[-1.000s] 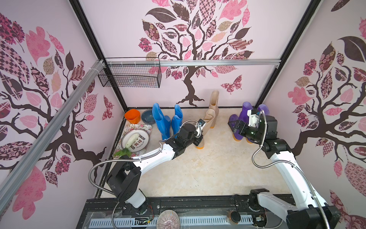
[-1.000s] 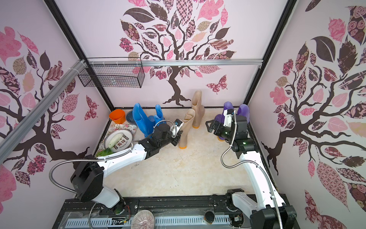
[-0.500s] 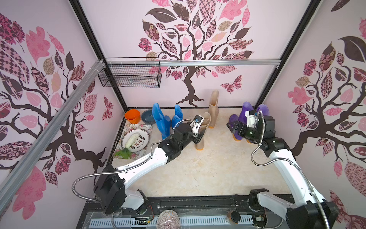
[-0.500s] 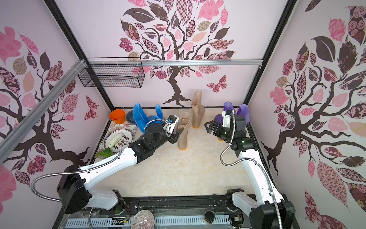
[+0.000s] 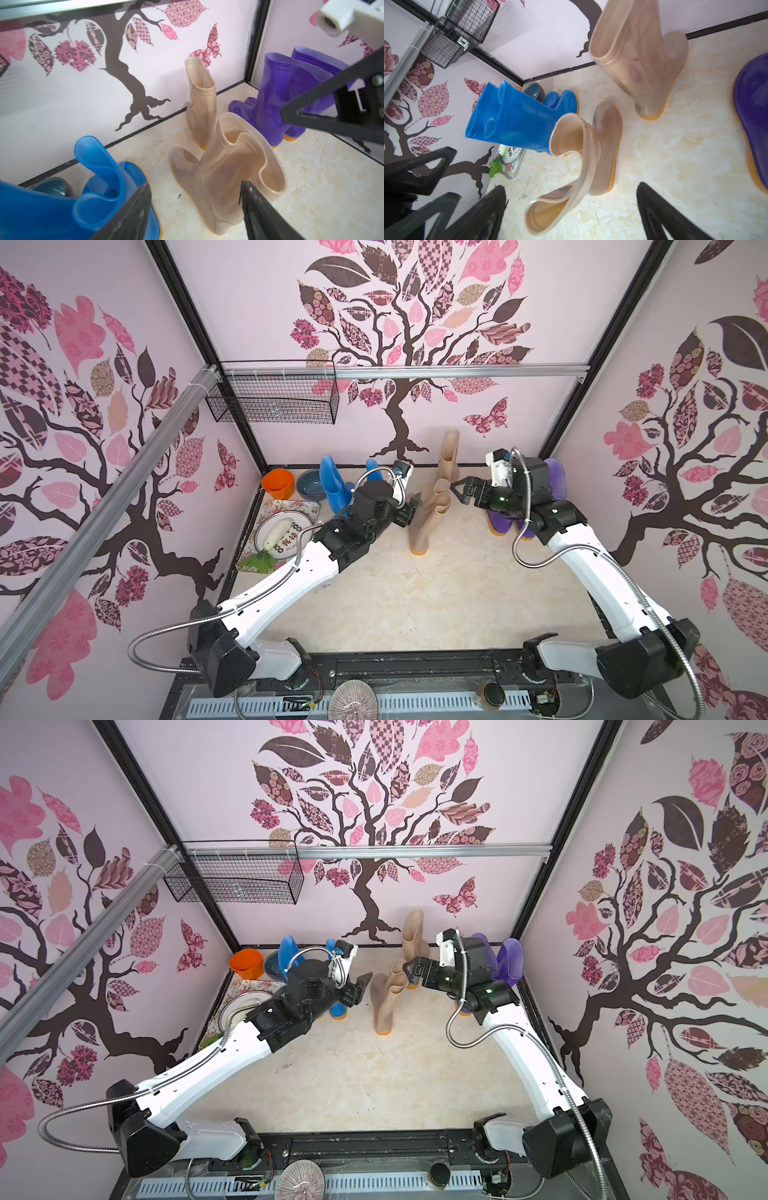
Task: Match and arrange rain boots in pairs
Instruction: Place the rain boot at the center of the board, then pick up the rain boot at the center of the board.
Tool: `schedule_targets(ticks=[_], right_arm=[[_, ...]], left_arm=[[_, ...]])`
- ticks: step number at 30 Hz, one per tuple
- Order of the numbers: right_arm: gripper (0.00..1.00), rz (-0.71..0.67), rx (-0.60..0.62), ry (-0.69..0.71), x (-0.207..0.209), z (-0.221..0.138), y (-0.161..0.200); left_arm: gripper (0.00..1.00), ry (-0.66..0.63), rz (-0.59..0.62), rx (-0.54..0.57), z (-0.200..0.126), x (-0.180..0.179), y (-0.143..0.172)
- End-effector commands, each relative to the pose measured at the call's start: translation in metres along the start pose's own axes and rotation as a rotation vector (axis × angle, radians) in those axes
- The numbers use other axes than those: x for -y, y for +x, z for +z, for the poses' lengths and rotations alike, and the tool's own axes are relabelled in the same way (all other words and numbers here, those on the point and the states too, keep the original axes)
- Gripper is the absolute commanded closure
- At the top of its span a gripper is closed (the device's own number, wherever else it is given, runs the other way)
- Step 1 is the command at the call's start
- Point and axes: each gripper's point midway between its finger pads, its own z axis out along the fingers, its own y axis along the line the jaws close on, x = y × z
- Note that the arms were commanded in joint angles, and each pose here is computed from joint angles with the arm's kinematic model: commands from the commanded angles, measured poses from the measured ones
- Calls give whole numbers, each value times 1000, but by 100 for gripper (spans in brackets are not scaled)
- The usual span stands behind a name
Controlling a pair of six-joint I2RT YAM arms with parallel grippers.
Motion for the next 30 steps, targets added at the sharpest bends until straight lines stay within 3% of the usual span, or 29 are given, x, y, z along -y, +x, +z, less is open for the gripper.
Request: schedule_targets(ticks=[1, 5, 13, 23, 30], right_arm=[[0, -26, -37, 110, 10, 15, 4], [0, -17, -62, 160, 22, 25, 8], [0, -42, -79, 95, 4, 35, 11], [0, -94, -165, 191, 6, 66, 19], [15, -149, -192, 167, -11, 75, 22]], left_arm=[[30, -43, -46, -1, -17, -17, -16], [30, -45, -39, -23, -22, -19, -11], [29, -42, -14, -53, -22, -18, -6], [29, -82, 40, -57, -26, -29, -12], [29, -95, 71, -61, -22, -33, -12]])
